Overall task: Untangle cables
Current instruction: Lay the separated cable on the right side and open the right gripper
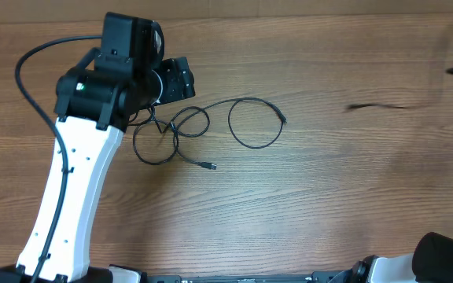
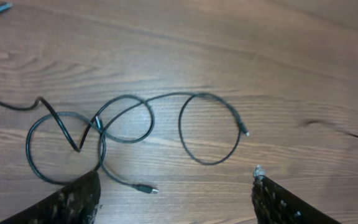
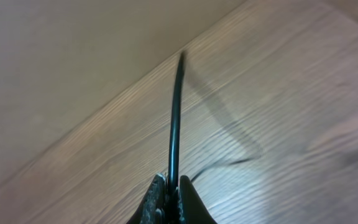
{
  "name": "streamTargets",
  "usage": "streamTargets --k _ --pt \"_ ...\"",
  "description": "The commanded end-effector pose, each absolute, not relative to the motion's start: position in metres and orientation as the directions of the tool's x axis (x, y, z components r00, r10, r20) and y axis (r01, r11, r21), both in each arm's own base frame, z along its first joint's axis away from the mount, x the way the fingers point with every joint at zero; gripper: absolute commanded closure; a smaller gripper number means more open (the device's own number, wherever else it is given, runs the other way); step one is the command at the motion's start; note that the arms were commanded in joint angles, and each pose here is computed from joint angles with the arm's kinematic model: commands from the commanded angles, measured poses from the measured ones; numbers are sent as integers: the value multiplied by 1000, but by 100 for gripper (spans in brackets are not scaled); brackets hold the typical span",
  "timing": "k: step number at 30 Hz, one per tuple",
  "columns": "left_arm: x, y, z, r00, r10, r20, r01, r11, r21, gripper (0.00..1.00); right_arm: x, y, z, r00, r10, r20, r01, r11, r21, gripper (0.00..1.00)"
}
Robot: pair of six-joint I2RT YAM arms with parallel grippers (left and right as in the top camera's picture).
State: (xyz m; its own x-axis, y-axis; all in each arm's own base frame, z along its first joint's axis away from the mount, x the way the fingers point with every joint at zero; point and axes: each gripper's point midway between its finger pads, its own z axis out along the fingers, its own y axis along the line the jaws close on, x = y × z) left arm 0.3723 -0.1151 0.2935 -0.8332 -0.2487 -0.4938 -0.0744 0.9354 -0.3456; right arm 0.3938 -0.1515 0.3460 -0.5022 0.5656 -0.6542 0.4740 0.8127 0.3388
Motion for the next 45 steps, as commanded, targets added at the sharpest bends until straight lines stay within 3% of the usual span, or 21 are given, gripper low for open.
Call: streamTargets --k 1,14,26,34,39,45 --pt "378 -112 282 -846 -248 -471 -98 942 -321 20 386 -163 345 -507 558 -657 491 813 312 96" --pt "379 -113 234 -915 -230 -332 -144 953 -265 29 364 -194 313 -550 573 -608 628 763 150 96" --pt "381 -113 233 -914 -231 -334 -145 954 -263 28 346 -176 304 -602 601 -526 619 767 169 96" --pt "381 -113 233 -914 -230 -334 -144 954 -263 40 308 -156 325 -581 629 -516 638 746 192 96" --pt "381 -113 233 -914 -230 -335 -144 954 -263 57 274 -148 330 -581 658 -478 669 722 180 96" --pt "382 -113 233 -912 -231 -338 -143 954 -264 58 266 -163 360 -450 676 -583 703 671 235 96"
